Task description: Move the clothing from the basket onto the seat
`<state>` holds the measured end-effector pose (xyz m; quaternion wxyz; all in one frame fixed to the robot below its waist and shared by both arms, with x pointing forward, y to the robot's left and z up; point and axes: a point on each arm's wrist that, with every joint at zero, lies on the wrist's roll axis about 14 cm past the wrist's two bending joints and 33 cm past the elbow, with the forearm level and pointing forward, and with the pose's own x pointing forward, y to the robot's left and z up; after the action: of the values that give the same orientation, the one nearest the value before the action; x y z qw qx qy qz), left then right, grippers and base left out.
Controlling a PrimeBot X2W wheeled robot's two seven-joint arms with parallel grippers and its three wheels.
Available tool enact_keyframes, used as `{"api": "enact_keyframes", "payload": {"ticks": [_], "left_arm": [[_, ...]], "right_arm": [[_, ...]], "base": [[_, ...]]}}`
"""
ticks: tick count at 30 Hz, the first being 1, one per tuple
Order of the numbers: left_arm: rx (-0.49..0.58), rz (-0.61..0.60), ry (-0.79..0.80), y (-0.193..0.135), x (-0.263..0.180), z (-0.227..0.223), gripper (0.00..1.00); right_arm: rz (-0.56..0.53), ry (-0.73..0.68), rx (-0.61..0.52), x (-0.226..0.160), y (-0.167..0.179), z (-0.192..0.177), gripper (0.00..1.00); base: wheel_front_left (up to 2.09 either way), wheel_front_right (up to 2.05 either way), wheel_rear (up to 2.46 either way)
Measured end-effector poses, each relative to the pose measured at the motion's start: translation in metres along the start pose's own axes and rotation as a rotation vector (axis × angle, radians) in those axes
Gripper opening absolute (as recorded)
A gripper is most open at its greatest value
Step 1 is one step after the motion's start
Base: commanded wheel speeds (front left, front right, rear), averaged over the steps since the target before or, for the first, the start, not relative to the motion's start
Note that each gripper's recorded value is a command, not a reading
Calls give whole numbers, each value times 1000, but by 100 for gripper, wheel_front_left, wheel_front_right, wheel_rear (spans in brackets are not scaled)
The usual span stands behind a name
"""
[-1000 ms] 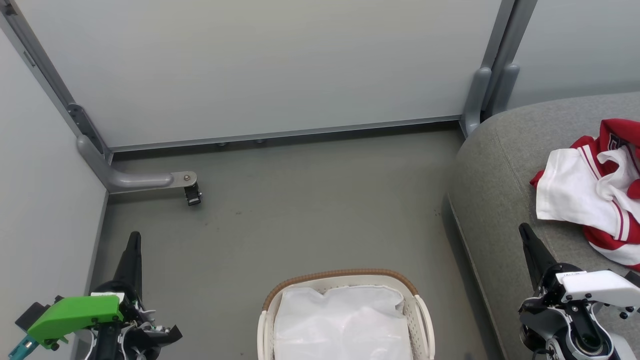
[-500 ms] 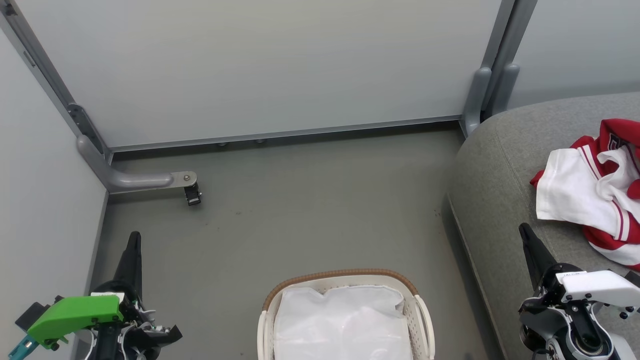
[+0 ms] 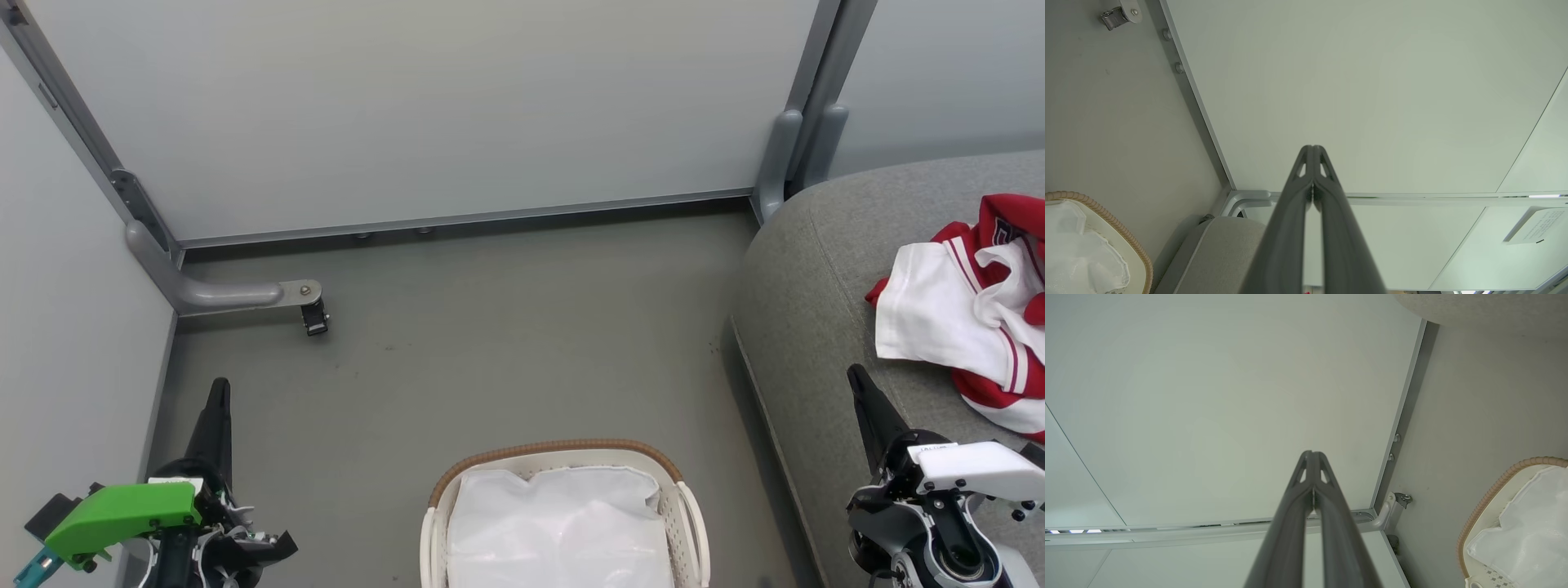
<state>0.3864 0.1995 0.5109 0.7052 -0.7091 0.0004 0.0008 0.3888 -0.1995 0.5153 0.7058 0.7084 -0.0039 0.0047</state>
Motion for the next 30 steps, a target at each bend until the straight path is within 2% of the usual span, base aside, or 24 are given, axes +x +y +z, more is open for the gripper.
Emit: {"api": "enact_keyframes", "payload": {"ticks": [30], "left_arm": [[0,0,0,0,0,0,0]], "right_arm": [[0,0,0,0,0,0,0]], "base": [[0,0,0]]}}
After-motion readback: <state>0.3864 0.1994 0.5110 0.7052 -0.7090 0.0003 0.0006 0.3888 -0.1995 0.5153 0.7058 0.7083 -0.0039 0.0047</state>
